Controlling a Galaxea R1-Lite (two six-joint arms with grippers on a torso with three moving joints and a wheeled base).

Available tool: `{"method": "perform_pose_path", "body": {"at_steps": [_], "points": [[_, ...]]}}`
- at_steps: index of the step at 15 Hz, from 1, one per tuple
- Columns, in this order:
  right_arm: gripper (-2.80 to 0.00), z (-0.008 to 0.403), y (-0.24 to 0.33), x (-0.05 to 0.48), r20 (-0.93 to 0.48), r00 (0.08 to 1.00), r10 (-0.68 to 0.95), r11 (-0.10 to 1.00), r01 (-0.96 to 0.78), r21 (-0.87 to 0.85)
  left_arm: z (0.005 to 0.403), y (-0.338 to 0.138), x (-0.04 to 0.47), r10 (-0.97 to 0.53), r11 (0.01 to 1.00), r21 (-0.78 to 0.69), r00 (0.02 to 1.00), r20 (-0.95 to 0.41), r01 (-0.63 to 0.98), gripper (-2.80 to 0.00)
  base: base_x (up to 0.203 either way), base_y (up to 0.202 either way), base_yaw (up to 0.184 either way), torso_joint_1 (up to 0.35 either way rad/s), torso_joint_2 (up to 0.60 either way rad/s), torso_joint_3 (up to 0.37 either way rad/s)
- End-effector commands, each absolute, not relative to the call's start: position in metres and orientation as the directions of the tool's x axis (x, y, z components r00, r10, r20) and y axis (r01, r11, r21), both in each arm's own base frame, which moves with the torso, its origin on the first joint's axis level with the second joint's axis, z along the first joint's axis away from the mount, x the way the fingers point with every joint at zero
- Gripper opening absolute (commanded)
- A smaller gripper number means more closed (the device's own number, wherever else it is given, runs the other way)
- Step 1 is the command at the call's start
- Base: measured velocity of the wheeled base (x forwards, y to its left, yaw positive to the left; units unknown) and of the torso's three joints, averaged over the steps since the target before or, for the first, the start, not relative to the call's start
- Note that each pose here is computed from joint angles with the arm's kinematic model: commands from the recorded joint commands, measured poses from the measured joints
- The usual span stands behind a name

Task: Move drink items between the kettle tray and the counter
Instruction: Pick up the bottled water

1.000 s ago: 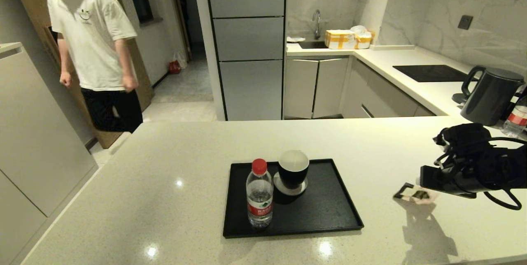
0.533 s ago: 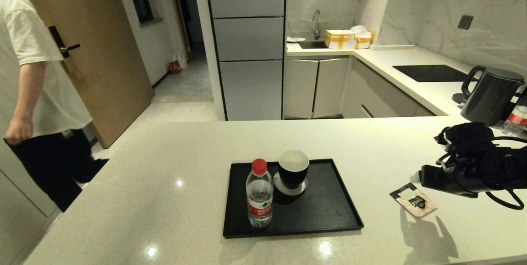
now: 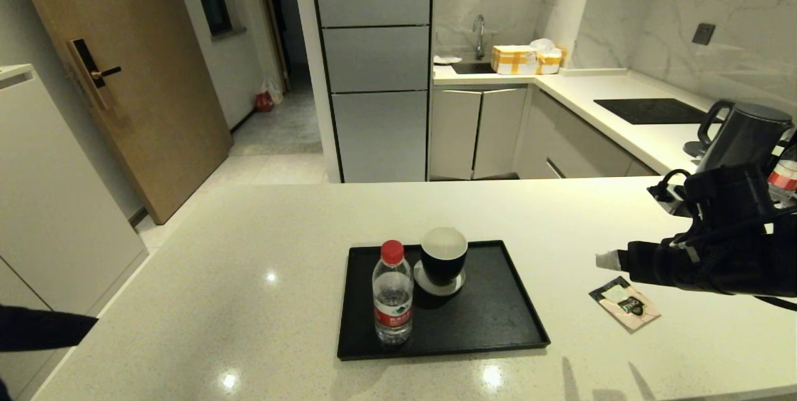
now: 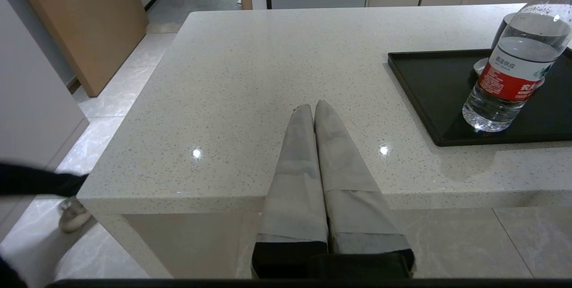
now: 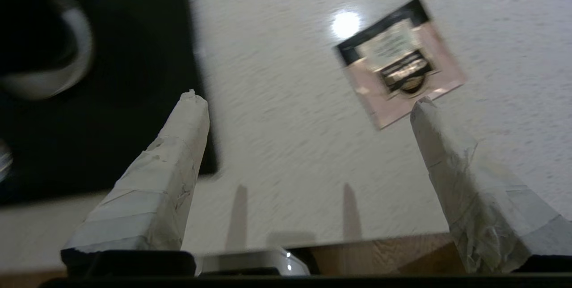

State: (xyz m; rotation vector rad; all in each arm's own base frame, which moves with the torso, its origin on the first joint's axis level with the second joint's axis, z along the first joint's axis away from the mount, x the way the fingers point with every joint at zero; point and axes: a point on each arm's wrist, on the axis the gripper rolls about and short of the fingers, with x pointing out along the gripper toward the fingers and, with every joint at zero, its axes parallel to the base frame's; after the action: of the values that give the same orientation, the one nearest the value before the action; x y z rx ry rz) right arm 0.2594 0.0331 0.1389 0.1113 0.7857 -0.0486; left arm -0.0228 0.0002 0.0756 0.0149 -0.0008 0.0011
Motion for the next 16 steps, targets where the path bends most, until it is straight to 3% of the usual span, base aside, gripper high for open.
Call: {"method": "perform_pose_path", "body": {"at_steps": [1,5,10,16], "points": [[0.00,0.176,0.052,0.219,-0.633,0.769,0.093,0.992,-0.013,0.129,0.075,0.000,-0.023,0.002,1.000,0.015,1.000,0.002,-0.002,-2.80,0.000,0.000,0.000,0.000,0.00,0.000],[0.00,0.192,0.071,0.189,-0.643,0.742,0.190,0.981,-0.114,0.158,0.076,0.000,-0.023,0.002,1.000,0.015,1.000,0.003,-0.002,-2.80,0.000,0.000,0.000,0.000,0.00,0.000],[0.00,0.166,0.101,0.196,-0.728,0.617,0.298,0.952,-0.252,0.176,0.075,0.000,-0.023,0.002,1.000,0.015,1.000,0.002,-0.002,-2.80,0.000,0.000,0.000,0.000,0.00,0.000],[0.00,0.147,0.115,0.201,-0.764,0.543,0.347,0.929,-0.311,0.201,0.075,0.000,-0.023,0.002,1.000,0.015,1.000,0.002,-0.002,-2.80,0.000,0.000,0.000,0.000,0.00,0.000]]}}
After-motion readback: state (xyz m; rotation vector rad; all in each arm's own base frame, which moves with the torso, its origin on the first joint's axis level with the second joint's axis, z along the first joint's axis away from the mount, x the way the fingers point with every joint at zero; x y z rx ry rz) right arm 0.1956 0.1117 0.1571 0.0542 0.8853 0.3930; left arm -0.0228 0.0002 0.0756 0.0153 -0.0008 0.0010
